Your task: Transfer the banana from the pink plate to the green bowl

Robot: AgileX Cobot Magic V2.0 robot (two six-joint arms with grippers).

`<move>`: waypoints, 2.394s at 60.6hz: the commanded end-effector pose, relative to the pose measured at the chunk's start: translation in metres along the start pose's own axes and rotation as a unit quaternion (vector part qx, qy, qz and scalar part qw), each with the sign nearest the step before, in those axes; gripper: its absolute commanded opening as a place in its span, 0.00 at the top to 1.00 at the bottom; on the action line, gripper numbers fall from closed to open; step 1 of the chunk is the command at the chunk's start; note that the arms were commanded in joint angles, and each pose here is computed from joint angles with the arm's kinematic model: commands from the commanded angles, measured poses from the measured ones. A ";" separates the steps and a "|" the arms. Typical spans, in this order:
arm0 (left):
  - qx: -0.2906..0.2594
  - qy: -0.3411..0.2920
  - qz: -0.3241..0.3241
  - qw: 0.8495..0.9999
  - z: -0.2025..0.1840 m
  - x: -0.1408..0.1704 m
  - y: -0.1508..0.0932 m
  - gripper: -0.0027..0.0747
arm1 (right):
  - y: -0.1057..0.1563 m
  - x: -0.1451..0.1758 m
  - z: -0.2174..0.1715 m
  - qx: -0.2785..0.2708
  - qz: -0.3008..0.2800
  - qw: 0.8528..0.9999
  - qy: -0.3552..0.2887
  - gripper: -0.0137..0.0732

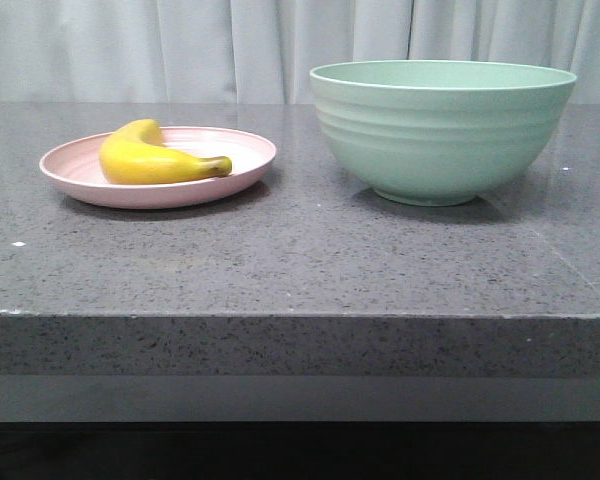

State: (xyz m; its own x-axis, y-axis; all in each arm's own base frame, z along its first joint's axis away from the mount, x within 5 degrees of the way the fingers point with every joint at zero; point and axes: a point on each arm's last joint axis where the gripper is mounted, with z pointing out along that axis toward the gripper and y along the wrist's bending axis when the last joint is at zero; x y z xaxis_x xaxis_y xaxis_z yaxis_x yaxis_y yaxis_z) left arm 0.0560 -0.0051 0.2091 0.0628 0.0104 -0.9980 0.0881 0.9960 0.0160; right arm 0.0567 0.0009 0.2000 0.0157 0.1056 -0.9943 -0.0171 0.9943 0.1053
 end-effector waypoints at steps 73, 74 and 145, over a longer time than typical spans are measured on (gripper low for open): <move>0.018 -0.103 -0.037 0.994 -0.017 -0.153 0.000 0.99 | 0.013 -0.130 -0.027 -0.002 -0.022 0.996 -0.088 0.92; 0.019 -0.096 -0.036 0.995 -0.016 -0.156 0.000 0.99 | 0.014 -0.134 -0.026 -0.002 -0.022 0.997 -0.080 0.92; 0.037 0.146 -0.036 0.988 0.059 -0.161 -0.005 0.36 | 0.013 -0.139 0.041 0.027 -0.020 0.973 0.228 0.47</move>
State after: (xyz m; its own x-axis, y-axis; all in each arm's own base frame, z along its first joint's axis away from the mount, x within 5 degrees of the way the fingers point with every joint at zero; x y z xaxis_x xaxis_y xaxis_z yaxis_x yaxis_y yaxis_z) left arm 0.1015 -0.0163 0.3584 -0.3341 0.0009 -0.9426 0.1541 0.9866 -0.0537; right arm 0.0909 0.0013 0.3276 -0.5024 0.0805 -0.8609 0.0298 0.9967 0.0758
